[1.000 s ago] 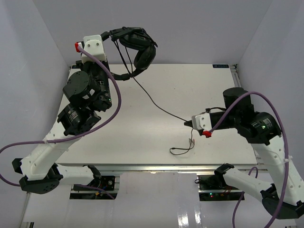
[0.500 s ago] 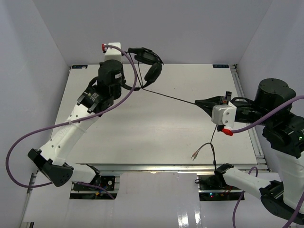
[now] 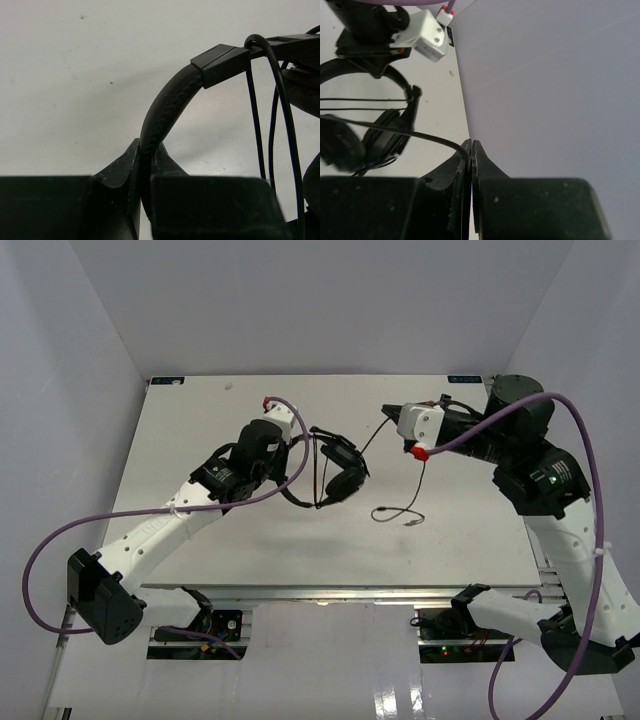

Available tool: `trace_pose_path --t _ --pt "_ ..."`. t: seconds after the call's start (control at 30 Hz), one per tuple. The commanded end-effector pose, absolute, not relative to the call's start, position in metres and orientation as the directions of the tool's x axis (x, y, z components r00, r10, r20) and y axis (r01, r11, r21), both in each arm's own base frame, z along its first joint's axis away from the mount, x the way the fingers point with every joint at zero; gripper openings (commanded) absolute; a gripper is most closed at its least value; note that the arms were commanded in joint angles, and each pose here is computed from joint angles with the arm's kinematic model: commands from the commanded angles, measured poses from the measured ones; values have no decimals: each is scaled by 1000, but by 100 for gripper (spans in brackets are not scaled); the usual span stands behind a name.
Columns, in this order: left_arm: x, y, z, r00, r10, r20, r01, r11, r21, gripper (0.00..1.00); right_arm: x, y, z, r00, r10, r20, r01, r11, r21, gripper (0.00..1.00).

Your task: Wrap the headphones

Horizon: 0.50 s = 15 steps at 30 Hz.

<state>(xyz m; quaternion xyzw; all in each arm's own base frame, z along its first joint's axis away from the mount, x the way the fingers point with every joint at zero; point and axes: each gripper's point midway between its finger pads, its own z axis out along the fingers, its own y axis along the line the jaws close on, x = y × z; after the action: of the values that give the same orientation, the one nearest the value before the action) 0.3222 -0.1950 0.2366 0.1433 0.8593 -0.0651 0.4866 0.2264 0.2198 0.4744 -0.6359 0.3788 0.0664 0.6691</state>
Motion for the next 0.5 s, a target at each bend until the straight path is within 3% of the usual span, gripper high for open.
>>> trace_pose_path --t 0.0,0.47 --pt "291 -227 241 -441 230 -867 477 879 -10 0 244 229 520 749 -342 -567 -491 288 -822 8" --pt "226 -270 236 -421 265 -867 631 773 -70 0 307 262 486 661 -391 -640 -565 302 -768 8"
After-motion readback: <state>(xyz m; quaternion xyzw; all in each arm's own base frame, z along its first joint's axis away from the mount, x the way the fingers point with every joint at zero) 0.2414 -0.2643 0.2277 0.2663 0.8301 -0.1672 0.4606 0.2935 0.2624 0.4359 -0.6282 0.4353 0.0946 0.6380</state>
